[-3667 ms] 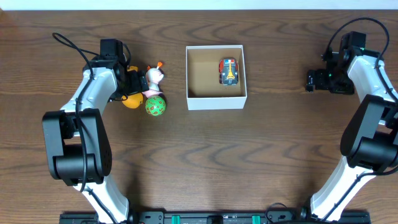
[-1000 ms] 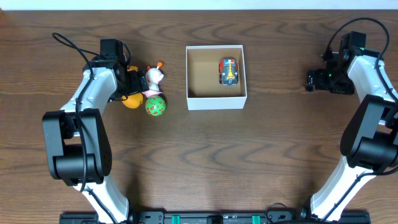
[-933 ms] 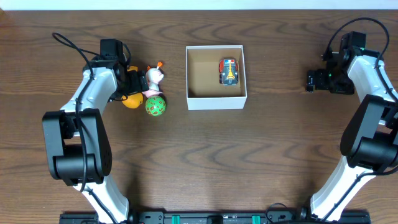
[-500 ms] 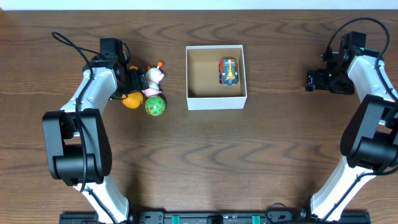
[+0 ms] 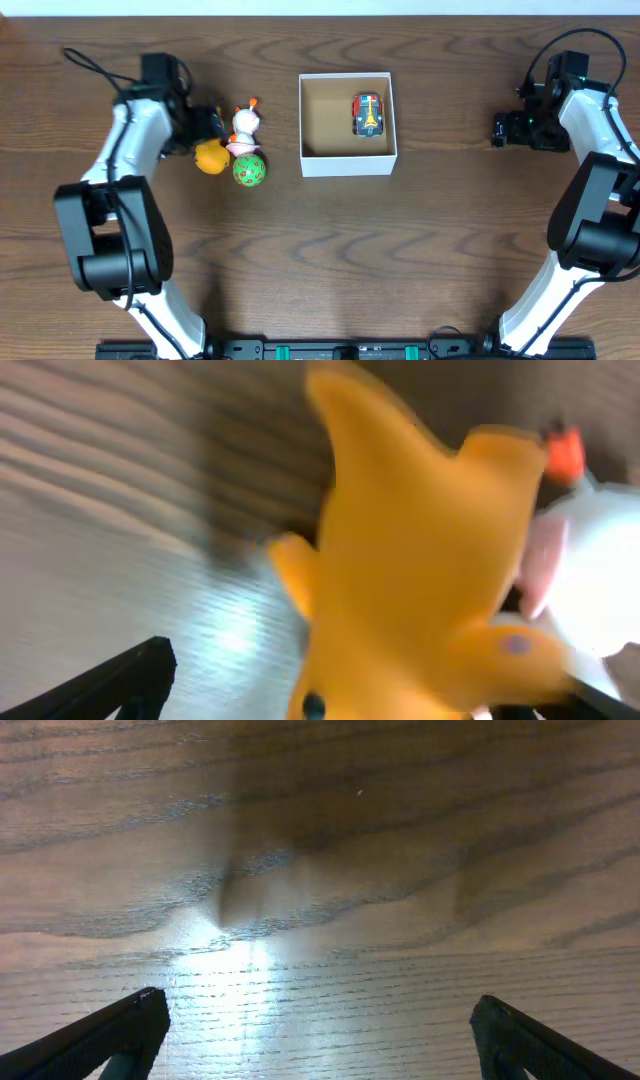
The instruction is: Pack container
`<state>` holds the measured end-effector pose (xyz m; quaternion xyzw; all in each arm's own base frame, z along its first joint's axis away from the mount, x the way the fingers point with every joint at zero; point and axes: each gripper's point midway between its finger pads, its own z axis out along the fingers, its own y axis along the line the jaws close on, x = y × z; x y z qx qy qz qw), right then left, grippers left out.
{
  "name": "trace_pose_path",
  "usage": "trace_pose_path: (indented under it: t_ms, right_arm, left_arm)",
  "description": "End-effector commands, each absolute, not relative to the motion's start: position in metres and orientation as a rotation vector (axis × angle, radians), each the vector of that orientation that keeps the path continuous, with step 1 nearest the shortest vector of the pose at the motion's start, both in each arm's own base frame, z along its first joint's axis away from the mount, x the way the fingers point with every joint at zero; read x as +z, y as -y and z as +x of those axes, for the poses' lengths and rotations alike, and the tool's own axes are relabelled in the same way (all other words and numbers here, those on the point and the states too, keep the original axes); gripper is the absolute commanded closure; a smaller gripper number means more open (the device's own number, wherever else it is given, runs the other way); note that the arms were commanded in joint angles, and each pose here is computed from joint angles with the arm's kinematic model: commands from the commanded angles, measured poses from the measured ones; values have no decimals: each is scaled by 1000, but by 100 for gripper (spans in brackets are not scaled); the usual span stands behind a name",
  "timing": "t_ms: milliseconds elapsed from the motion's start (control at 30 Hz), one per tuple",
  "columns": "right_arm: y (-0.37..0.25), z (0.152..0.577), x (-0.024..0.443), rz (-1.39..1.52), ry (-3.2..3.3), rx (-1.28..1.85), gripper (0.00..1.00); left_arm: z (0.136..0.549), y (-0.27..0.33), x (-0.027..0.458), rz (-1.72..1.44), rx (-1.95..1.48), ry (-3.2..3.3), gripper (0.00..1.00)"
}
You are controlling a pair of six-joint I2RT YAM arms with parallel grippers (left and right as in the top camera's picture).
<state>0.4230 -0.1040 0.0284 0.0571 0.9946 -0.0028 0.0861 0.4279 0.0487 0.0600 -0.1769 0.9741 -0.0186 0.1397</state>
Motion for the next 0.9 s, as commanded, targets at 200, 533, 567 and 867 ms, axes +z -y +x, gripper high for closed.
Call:
trace_pose_path:
  t_ms: [200, 533, 567, 867]
  right_arm:
    - [99, 424, 32, 167, -2956, 1, 1]
    - [99, 424, 32, 167, -2956, 1, 1]
    - [99, 424, 32, 167, -2956, 1, 1]
    - [99, 424, 32, 167, -2956, 1, 1]
  left_arm:
    - [472, -79, 170, -508, -39, -2581, 3]
    - [495, -50, 205, -406, -67, -2493, 5]
    - [497, -46, 207, -393, -72, -2484, 5]
    - [521, -20, 225, -434, -152, -2364, 5]
